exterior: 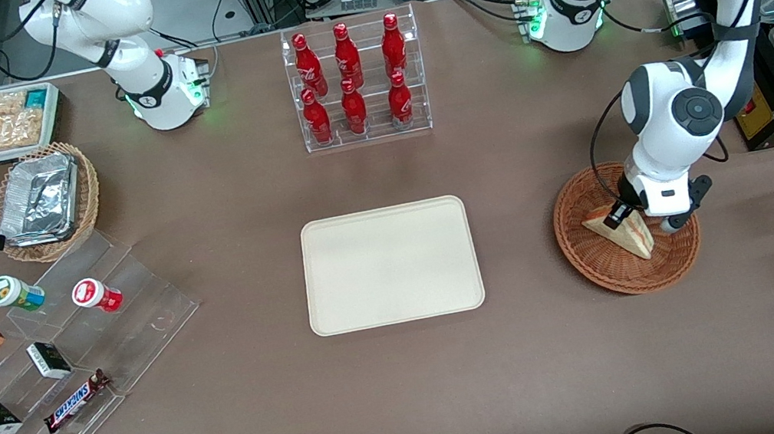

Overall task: Place sandwich from basket to tray
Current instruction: 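Lift the sandwich and carry it over the cream tray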

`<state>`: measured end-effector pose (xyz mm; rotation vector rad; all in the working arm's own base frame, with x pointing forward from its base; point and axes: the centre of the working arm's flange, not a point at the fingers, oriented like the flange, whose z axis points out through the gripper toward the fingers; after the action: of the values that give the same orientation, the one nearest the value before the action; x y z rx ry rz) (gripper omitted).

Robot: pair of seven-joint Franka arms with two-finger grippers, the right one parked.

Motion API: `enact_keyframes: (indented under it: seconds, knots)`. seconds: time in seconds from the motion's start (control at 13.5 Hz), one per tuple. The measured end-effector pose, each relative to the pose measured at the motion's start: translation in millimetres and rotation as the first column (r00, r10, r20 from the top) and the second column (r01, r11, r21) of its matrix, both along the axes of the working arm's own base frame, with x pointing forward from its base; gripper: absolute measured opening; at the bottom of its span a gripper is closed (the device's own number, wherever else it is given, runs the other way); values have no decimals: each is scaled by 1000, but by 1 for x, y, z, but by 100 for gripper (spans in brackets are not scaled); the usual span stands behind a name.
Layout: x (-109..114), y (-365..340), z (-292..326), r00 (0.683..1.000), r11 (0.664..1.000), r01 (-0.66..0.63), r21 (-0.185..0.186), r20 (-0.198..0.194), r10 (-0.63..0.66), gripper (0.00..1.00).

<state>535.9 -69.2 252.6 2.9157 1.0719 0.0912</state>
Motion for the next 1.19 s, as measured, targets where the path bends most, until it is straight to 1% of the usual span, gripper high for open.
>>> enact_keyframes:
  seconds: [0.07,0.22,0.37,0.44,0.59,0.67,0.74,0.89,1.19]
  knots:
    - [1,0,3,1000,1000,0,-1,6,0,35]
    - [5,-1,18,1000,1000,6,1,18,-6,30]
    - [5,-8,48,999,999,36,16,0,-36,27]
    - [4,-19,68,998,998,63,26,-13,-62,27]
    - [1,-61,110,989,990,139,36,-50,-137,27]
    - [-1,-91,127,981,982,187,40,-67,-184,27]
    - [-5,-121,140,970,971,235,41,-75,-232,27]
    - [-13,-179,150,944,945,325,40,-72,-322,28]
    - [-26,-296,121,872,873,486,34,-79,-483,27]
